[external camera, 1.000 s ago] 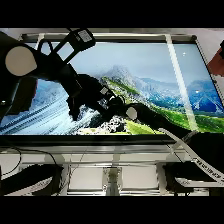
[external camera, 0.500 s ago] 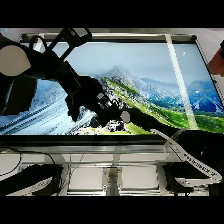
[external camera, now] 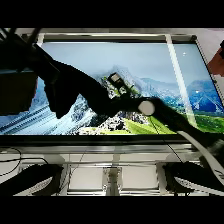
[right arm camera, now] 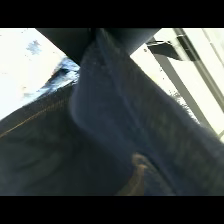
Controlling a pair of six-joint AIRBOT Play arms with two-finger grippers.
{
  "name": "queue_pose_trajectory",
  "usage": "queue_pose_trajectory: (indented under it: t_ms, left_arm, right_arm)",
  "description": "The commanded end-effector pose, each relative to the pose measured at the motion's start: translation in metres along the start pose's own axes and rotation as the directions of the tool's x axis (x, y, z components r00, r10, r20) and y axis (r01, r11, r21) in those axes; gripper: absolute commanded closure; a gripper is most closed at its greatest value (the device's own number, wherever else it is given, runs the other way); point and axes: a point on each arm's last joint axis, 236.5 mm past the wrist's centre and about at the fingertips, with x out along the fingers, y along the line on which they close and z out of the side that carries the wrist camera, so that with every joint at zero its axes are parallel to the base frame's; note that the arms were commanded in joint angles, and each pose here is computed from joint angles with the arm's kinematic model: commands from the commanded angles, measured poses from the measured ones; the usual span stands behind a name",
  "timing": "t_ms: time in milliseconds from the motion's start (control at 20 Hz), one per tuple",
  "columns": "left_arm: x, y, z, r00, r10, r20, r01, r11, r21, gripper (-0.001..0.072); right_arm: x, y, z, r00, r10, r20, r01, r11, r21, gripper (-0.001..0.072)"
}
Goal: Fold the clothes and pants, and hang the long-sleeved shirts on hangers.
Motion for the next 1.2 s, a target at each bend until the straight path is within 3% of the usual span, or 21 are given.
queue_pose_trajectory:
  t_ms: [0, 150, 250, 400, 500, 650, 900, 1000, 1150]
  left_arm:
    - [-0.028, 0.003, 0.0, 0.998, -0.011, 0.063, 0.02, 0.99, -0.143, 0.0696]
    - [-0.06, -0.017, 0.007, 0.979, -0.118, 0.168, 0.157, 0.956, -0.248, 0.0696]
    - [-0.085, -0.031, 0.014, 0.95, -0.187, 0.252, 0.267, 0.904, -0.333, 0.0696]
    - [-0.125, -0.048, 0.03, 0.879, -0.272, 0.392, 0.41, 0.852, -0.326, 0.0697]
    - [-0.117, -0.032, 0.02, 0.912, -0.207, 0.354, 0.344, 0.855, -0.388, 0.0697]
    - [-0.079, -0.031, -0.009, 0.971, -0.187, 0.15, 0.235, 0.87, -0.434, 0.0697]
    - [0.005, -0.036, -0.057, 0.959, -0.206, -0.196, 0.103, 0.894, -0.435, 0.0697]
    - [0.037, -0.023, -0.062, 0.958, -0.177, -0.225, 0.062, 0.896, -0.441, 0.0697]
    - [0.073, 0.006, -0.051, 0.985, -0.093, -0.149, 0.02, 0.901, -0.433, 0.0697]
  right_arm:
    - [-0.117, -0.002, 0.021, 0.998, -0.062, -0.008, 0.061, 0.995, -0.082, 0.07]
    - [-0.21, 0.022, 0.038, 0.997, -0.068, 0.022, 0.07, 0.989, -0.133, 0.07]
    - [-0.256, 0.045, 0.034, 0.999, -0.048, -0.01, 0.047, 0.994, -0.097, 0.07]
    - [-0.308, 0.067, 0.029, 0.998, -0.039, -0.047, 0.037, 0.998, -0.044, 0.0701]
    - [-0.318, 0.071, 0.028, 0.997, -0.04, -0.068, 0.038, 0.999, -0.021, 0.0701]
    - [-0.3, 0.063, 0.013, 0.98, -0.029, -0.198, 0.034, 0.999, 0.023, 0.0701]
    - [-0.236, 0.03, 0.009, 0.929, -0.022, -0.37, 0.032, 0.999, 0.021, 0.0701]
    - [-0.205, 0.004, 0.001, 0.888, -0.056, -0.457, 0.06, 0.998, -0.006, 0.0701]
    - [-0.167, -0.066, -0.001, 0.825, -0.25, -0.506, 0.243, 0.967, -0.08, 0.07]
